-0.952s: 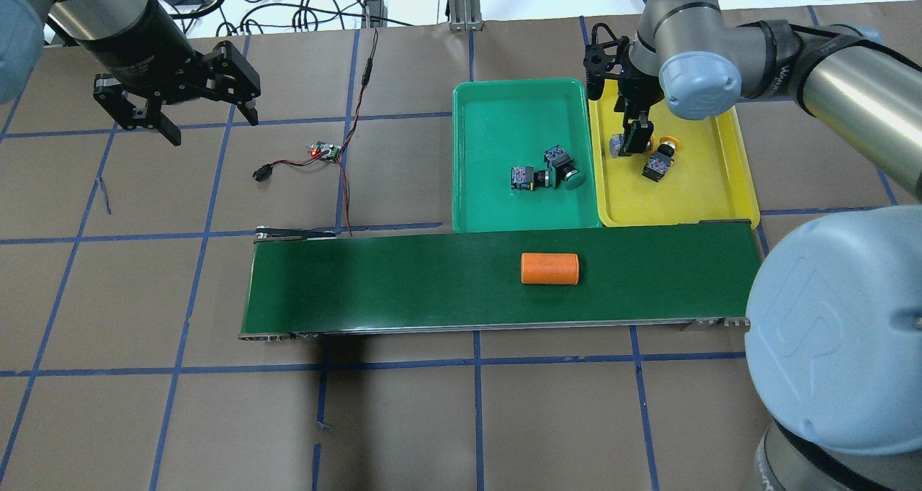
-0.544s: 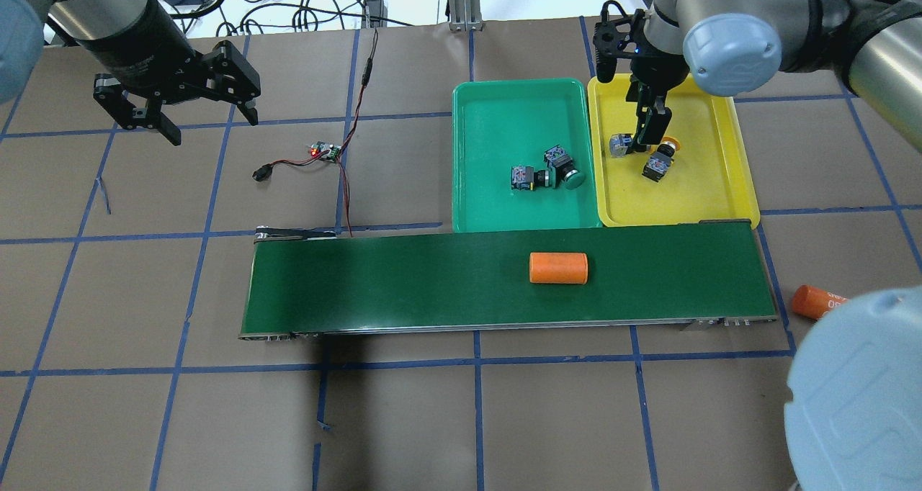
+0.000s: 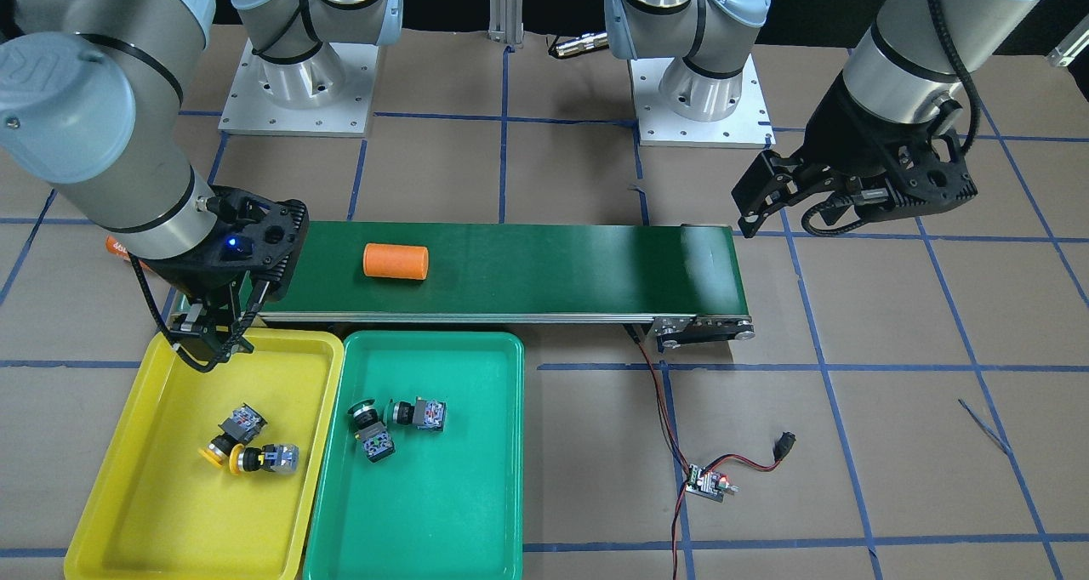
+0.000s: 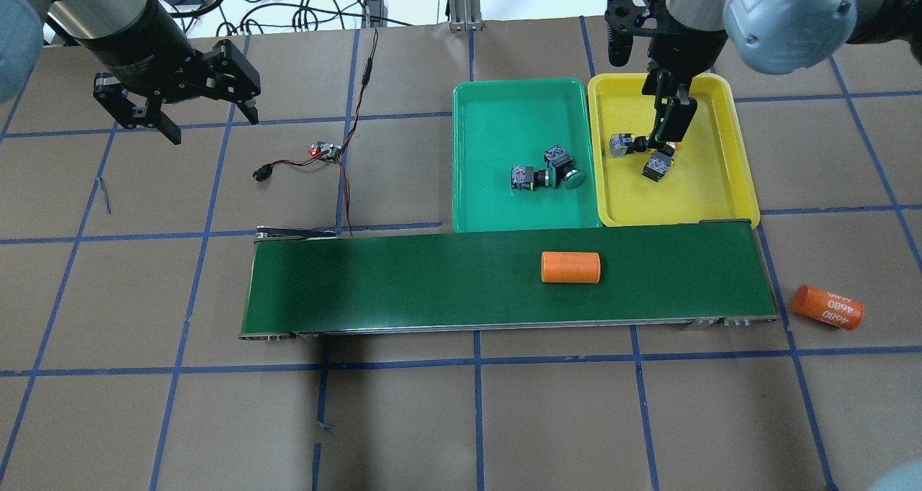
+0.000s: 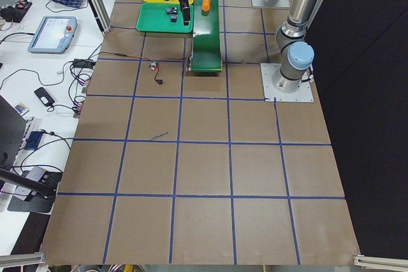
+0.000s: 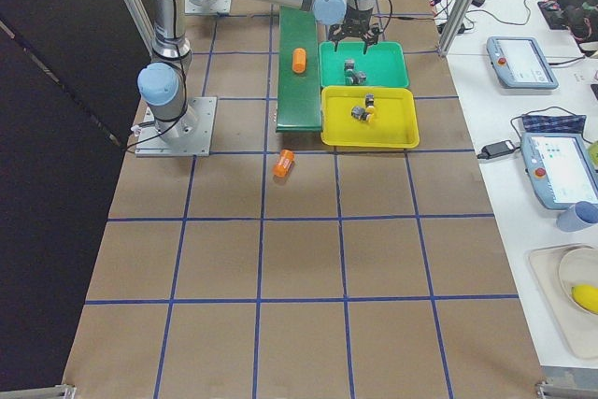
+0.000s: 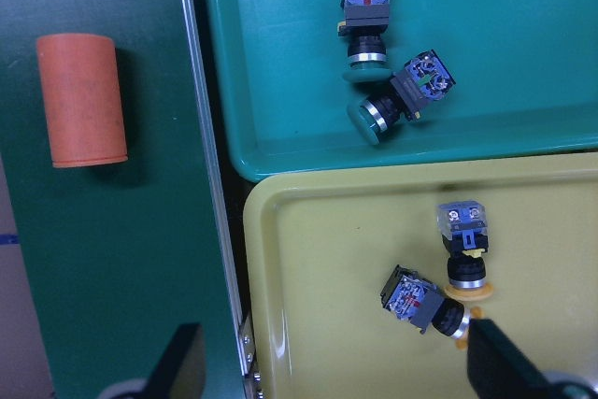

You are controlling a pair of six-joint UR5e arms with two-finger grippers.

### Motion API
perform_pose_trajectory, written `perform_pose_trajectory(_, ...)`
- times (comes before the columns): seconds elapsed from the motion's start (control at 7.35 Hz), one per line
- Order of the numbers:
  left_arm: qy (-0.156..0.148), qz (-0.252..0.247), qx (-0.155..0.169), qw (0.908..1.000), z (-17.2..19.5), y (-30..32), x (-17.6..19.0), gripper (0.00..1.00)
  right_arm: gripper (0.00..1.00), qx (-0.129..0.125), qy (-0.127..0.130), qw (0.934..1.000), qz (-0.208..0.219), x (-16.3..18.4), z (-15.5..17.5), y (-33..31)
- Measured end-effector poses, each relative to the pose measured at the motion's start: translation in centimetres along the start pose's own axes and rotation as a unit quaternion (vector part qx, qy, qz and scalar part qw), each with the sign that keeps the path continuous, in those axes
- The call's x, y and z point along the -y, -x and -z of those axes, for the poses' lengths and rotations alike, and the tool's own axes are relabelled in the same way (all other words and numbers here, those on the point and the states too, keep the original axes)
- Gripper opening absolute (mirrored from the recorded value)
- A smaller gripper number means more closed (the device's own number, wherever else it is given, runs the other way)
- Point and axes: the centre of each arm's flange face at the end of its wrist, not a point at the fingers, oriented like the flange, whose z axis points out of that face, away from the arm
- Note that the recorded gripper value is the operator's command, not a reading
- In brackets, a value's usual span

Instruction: Sort buttons by color to trays

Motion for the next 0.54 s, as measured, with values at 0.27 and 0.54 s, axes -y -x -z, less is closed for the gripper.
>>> perform_pose_trajectory(0.27, 0.000, 0.000, 0.000, 1.0000, 0.0, 0.0, 0.0, 1.00, 1.00, 0.007, 0.002, 1.0000, -0.002, 1.2, 1.6, 1.9)
perform_pose_trajectory(0.54, 0.000, 0.000, 0.000, 1.0000, 0.0, 0.0, 0.0, 1.00, 1.00, 0.015, 0.003, 0.9999, -0.005, 1.1, 4.1, 3.9)
